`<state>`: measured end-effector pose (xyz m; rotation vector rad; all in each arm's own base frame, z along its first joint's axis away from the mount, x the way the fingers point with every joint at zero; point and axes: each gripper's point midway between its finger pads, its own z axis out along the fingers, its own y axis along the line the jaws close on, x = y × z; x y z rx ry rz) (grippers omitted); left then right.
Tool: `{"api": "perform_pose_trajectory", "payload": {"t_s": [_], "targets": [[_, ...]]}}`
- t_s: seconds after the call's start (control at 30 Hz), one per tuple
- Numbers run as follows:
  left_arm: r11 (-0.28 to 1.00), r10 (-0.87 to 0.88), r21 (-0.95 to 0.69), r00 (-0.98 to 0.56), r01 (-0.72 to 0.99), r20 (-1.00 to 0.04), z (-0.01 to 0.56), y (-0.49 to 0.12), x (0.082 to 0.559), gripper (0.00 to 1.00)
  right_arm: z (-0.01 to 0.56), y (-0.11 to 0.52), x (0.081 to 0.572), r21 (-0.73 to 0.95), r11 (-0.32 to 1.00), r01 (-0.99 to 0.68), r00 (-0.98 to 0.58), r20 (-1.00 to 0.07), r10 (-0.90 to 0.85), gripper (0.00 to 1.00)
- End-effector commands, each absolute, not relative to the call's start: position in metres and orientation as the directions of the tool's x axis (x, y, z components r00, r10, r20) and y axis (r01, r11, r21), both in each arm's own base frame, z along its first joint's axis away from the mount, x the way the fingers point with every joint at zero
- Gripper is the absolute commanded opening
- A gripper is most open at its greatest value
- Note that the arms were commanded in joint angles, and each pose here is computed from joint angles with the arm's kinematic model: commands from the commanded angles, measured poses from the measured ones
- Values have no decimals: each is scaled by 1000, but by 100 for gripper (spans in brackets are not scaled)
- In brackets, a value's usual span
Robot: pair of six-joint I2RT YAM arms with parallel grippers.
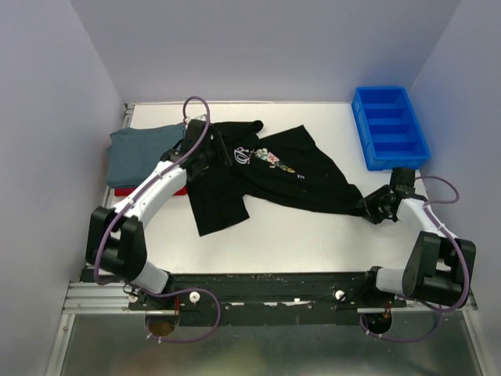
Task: Fold and stack the t-shirts
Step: Flatten out the tshirt
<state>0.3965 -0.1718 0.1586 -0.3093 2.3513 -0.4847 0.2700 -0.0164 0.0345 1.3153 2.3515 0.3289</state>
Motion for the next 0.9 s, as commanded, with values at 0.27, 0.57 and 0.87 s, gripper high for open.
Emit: {"api": "perform_pose_trajectory", "payload": {"t_s": [0.27,0.57,0.87], "targets": [[859,-464,-483,-655,-170,-596,157,-144,301,64,23,-25,271,375,422,826,-359,-228,905,48],[865,-497,-403,-626,-300,-601,142,-108,270,61,19,-29,270,364,407,838,-341,-234,911,1],[827,-561,-411,-604,-383,-567,119,-98,256,59,97,-32,292,551,579,601,-333,-487,808,1]]}}
